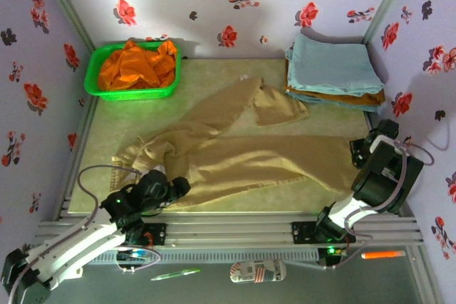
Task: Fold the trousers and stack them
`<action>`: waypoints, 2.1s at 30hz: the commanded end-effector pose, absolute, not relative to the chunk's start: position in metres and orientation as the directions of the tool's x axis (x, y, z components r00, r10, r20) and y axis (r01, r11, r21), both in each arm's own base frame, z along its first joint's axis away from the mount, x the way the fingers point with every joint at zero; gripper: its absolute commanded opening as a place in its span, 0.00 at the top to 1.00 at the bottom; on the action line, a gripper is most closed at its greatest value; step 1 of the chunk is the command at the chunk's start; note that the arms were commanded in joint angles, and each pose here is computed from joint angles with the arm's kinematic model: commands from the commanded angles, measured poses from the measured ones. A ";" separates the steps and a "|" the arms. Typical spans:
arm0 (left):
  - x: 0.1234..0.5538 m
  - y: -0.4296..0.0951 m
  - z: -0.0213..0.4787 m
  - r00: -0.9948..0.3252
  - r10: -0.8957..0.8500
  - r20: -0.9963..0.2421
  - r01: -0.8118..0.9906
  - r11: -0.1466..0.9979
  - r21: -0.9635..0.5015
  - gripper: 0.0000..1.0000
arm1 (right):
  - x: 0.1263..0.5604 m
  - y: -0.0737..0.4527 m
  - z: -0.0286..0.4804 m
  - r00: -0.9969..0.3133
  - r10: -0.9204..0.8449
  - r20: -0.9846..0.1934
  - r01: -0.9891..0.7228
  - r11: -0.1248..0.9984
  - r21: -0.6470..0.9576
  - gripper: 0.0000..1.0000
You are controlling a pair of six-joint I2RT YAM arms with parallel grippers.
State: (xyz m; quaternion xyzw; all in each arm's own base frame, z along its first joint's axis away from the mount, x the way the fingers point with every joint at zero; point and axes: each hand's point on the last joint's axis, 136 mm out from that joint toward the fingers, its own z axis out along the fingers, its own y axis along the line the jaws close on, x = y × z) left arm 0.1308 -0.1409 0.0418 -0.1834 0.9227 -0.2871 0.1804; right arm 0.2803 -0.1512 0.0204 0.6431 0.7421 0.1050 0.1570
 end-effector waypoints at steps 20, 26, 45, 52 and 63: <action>0.262 -0.038 0.146 -0.818 -0.392 -0.421 -0.361 0.919 -0.156 0.09 | 0.371 0.159 0.099 -0.823 0.475 -0.312 0.294 0.825 0.482 0.68; 0.224 -0.002 0.111 -0.794 -0.485 -0.367 -0.499 0.864 -0.061 0.09 | 0.372 0.165 0.102 -0.837 0.444 -0.321 0.247 0.829 0.502 0.63; 0.228 0.012 0.064 -0.723 -0.575 -0.384 -0.598 0.798 -0.069 0.80 | 0.357 0.164 0.108 -0.850 0.403 -0.339 0.194 0.838 0.509 0.62; 0.252 0.027 0.120 -0.684 -0.534 -0.497 -0.582 0.810 -0.068 1.00 | 0.357 0.164 0.113 -0.845 0.410 -0.342 0.193 0.831 0.522 0.62; 0.382 0.081 0.178 -0.648 -0.513 -0.563 -0.582 0.810 -0.068 0.99 | 0.354 0.174 0.099 -0.857 0.420 -0.300 0.194 0.801 0.566 0.62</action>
